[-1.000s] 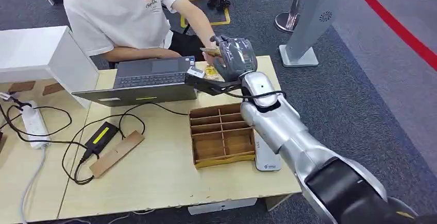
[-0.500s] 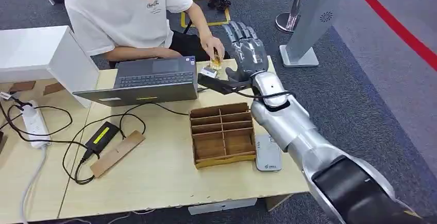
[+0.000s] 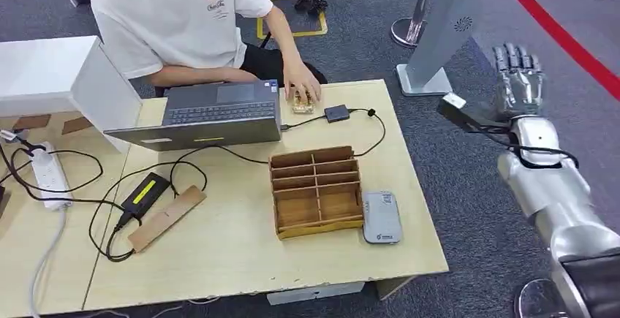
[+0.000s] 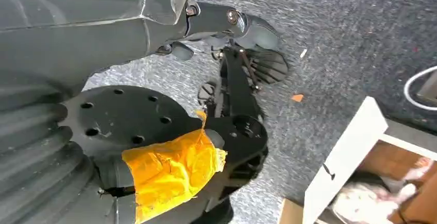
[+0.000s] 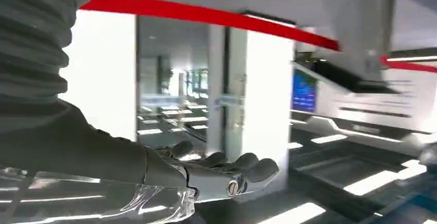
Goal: Pass the card to the sensor for recognition and then transmit it.
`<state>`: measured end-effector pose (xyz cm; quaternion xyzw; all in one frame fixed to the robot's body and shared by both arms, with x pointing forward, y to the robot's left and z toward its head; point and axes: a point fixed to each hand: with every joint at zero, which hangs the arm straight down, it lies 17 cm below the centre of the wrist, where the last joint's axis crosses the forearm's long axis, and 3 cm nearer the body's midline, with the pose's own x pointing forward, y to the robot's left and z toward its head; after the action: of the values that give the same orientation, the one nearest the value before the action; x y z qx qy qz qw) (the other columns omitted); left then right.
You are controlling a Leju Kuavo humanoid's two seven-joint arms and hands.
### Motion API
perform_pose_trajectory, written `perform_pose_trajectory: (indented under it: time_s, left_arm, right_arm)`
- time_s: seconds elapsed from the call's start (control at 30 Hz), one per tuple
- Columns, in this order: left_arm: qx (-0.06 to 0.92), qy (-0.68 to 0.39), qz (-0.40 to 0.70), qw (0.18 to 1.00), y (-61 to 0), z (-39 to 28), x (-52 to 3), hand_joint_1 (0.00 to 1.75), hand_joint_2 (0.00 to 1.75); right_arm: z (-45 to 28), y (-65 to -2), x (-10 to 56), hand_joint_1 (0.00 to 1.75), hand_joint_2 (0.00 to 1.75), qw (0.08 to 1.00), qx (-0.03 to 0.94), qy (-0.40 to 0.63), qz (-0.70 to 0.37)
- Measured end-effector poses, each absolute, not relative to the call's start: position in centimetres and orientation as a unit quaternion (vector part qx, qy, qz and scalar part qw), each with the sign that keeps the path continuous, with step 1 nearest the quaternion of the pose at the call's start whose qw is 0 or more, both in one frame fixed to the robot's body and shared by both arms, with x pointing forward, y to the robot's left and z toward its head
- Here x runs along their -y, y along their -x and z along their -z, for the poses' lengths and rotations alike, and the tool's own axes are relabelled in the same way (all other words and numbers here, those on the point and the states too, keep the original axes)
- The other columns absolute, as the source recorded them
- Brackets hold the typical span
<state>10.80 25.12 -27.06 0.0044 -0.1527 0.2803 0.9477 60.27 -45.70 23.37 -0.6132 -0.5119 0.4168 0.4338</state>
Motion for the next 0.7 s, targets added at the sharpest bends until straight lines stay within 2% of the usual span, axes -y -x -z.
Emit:
perform_pose_trajectory:
  time_s: [0.27, 0.4, 0.57, 0.7]
  left_arm:
    - [0.150, -0.007, -0.293, 0.944, -10.8, 27.1, -25.3, 0.00, 1.75]
    - [0.126, -0.004, -0.312, 0.942, -10.2, 27.3, -25.0, 0.00, 1.75]
    - [0.115, -0.002, -0.327, 0.938, -9.9, 27.4, -24.6, 0.00, 1.75]
    - [0.114, -0.002, -0.331, 0.937, -10.0, 27.4, -24.6, 0.00, 1.75]
  right_arm:
    - [-20.8, -53.9, 59.1, 0.00, 1.75, 0.471, 0.415, 0.664, -0.407]
    - [-15.9, -47.7, 65.7, 0.00, 1.75, 0.528, 0.367, 0.667, -0.376]
    - [-9.4, -40.1, 69.7, 0.00, 1.75, 0.570, 0.323, 0.664, -0.361]
    - [-7.3, -37.3, 71.3, 0.00, 1.75, 0.594, 0.291, 0.659, -0.357]
